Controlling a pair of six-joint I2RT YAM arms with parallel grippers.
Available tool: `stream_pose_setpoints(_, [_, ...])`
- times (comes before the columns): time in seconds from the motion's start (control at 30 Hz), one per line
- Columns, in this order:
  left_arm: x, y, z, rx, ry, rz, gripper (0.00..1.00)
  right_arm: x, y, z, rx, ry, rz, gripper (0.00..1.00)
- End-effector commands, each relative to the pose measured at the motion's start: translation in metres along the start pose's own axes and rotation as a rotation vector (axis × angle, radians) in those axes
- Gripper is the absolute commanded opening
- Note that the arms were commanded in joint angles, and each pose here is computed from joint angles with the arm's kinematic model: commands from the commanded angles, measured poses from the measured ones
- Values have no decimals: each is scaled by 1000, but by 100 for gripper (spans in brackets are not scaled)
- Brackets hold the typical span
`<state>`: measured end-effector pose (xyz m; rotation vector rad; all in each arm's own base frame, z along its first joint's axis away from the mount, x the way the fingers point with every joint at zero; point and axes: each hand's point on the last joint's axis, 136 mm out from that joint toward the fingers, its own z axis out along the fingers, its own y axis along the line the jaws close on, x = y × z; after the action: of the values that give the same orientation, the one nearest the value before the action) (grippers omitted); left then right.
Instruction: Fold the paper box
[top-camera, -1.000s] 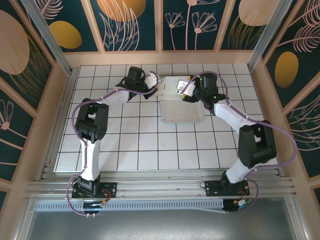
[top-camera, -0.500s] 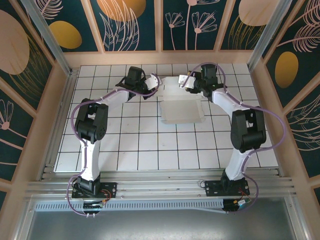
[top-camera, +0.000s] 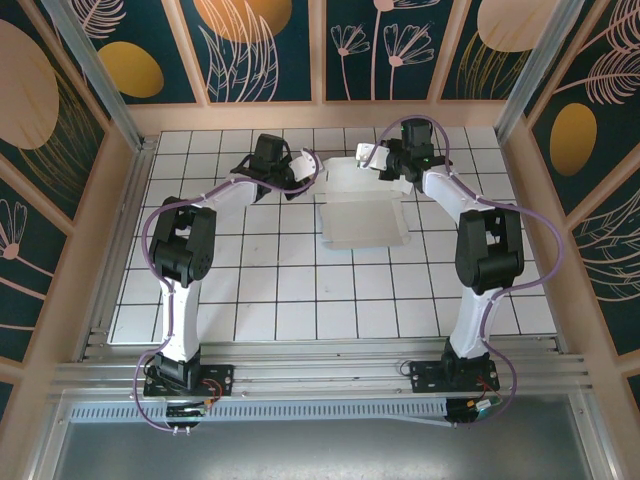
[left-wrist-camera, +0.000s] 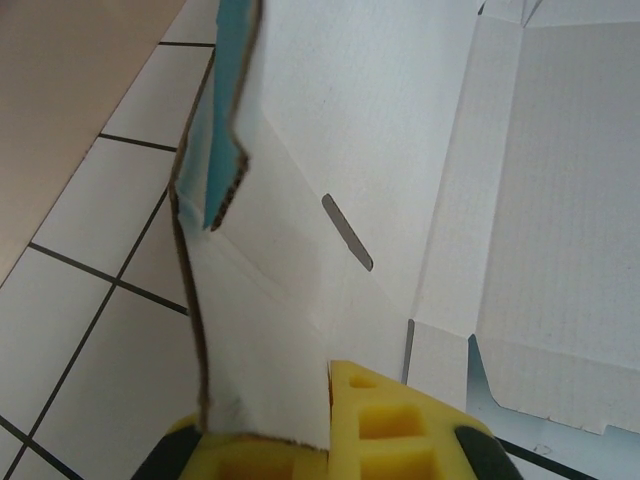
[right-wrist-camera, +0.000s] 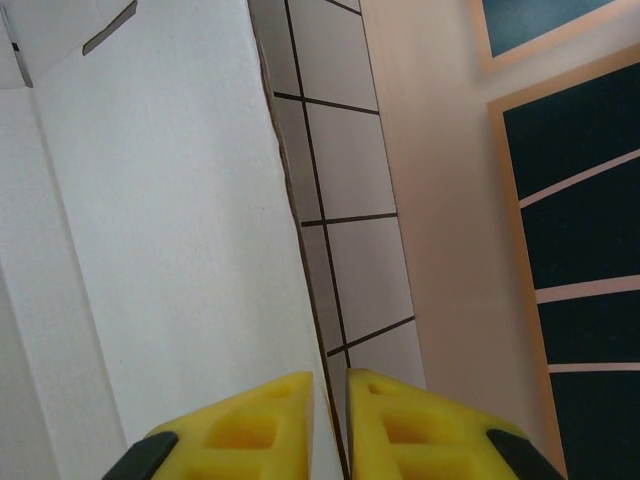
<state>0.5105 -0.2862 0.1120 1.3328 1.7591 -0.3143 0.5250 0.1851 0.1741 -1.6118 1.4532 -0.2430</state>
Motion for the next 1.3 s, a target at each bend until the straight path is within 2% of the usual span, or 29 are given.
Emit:
stream_pose_setpoints(0.0, [-7,-4,-9,-4,-19,40,0,-1,7,-2,-30,0,-13,13])
stream_pose_setpoints(0.07, [-11,2,-11,-33,-37,10,0,-3,7,-6,-11,10,-6,10])
stream_pose_setpoints(0.1, [-13,4,-13,-50,-47,-11,6,-5,7,-8,-5,19,0,8])
stream_pose_setpoints(0.17, [-21,7,-24,-86,-89,-81,27,-10,8,-14,2,39,21,6])
stream_pose_setpoints(0.2, [-26,6,-32,-104,-118,-125,34,-12,11,-16,-3,53,32,6])
stream_pose_setpoints(0.27, [-33,7,-52,-153,-173,-250,43,-16,15,-20,-20,72,60,5])
stream_pose_setpoints(0.37, [-38,3,-87,-218,-255,-513,54,-19,18,-25,-40,110,148,4])
stream_pose_setpoints(0.43, [-32,-2,-110,-260,-303,-719,59,-19,18,-26,-50,146,214,3])
stream_pose_setpoints(0.5, [-3,-14,-122,-297,-312,-1027,59,-24,18,-28,-61,169,279,1])
stream_pose_setpoints(0.57, [12,-31,-122,-244,-355,-1253,57,-32,16,-29,-46,186,343,1])
stream_pose_setpoints(0.63, [18,-45,-111,-168,-325,-1371,55,-39,16,-30,-30,197,388,1])
stream_pose_setpoints(0.7, [23,-51,-94,-116,-261,-1441,53,-46,19,-29,-19,210,416,1])
stream_pose_setpoints(0.8, [27,-47,-70,-92,-189,-1435,48,-54,25,-29,-19,217,450,1])
stream_pose_setpoints(0.9, [26,-26,-55,-131,-139,-1398,46,-58,31,-30,-39,211,465,0])
stream_pose_setpoints(1.0, [42,-7,-40,-206,-59,-1377,46,-56,32,-28,-42,223,476,0])
stream_pose_setpoints(1.27, [75,3,-21,-255,65,-1311,50,-59,30,-26,-38,214,474,0])
